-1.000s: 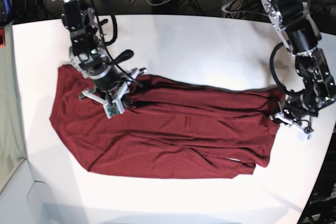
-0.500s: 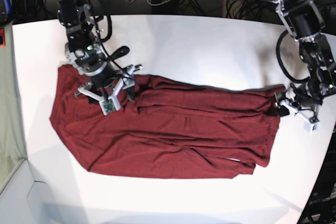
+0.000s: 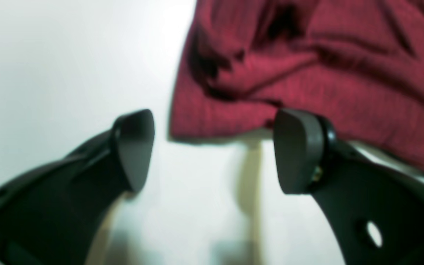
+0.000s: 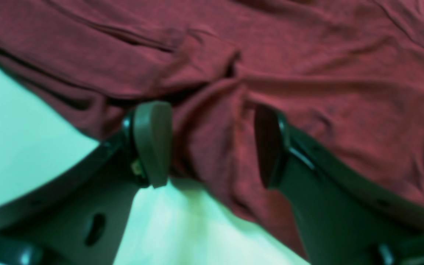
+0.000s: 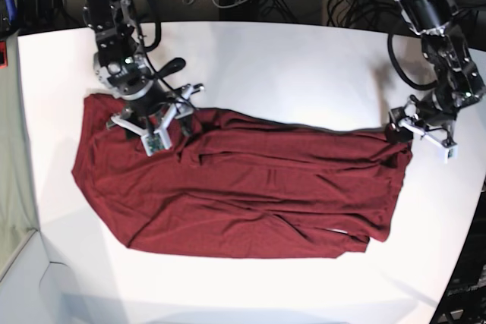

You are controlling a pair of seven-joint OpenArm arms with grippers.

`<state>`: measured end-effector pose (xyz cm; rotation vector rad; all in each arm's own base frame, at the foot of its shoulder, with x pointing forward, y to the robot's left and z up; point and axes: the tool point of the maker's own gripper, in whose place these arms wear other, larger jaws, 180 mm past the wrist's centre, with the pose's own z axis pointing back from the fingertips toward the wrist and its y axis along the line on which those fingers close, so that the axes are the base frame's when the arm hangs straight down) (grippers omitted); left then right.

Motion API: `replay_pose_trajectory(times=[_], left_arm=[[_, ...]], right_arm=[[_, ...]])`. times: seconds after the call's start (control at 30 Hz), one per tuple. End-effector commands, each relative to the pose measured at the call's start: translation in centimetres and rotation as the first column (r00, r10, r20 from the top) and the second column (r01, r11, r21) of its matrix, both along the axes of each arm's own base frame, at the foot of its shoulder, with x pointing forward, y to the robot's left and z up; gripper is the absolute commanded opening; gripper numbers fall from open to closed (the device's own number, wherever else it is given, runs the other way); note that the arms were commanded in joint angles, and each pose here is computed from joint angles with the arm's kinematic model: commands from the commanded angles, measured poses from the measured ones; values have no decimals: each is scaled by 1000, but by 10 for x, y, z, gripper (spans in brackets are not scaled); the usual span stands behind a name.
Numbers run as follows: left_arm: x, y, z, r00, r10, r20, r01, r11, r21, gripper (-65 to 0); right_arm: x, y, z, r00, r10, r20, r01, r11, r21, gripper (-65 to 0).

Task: Layout the t-shirt on the table in an organized manner, then fold the t-shirt properly
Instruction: 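Lift the held shirt edge and pull it back toward the robot with both grippers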

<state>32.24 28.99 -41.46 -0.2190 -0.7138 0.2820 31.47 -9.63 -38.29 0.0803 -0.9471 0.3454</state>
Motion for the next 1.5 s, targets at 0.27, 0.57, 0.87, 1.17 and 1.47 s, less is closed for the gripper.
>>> replay_pose_trajectory(times=[0.27, 0.57, 0.87, 1.17, 1.47], left_arm=[[14, 3, 1, 1000, 10, 7, -9, 1000, -27, -261], [24, 2, 0, 999, -32, 31, 32, 999, 13, -635], [36, 14, 15, 998, -43, 56, 40, 998, 52, -650], [41, 21, 22, 997, -40, 69, 35, 997, 66, -650], [42, 23, 24, 997, -38, 71, 33, 997, 68, -650]], right_arm=[[8, -47, 14, 991, -119, 57, 119, 993, -3, -286], [-14, -76, -1, 982, -190, 10, 191, 981, -29, -286], [-30, -80, -11, 993, -111, -33, 109, 992, -67, -285], [-45, -84, -20, 995, -68, -73, 61, 994, -87, -285], [-42, -103, -17, 995, -80, -66, 72, 990, -125, -285]])
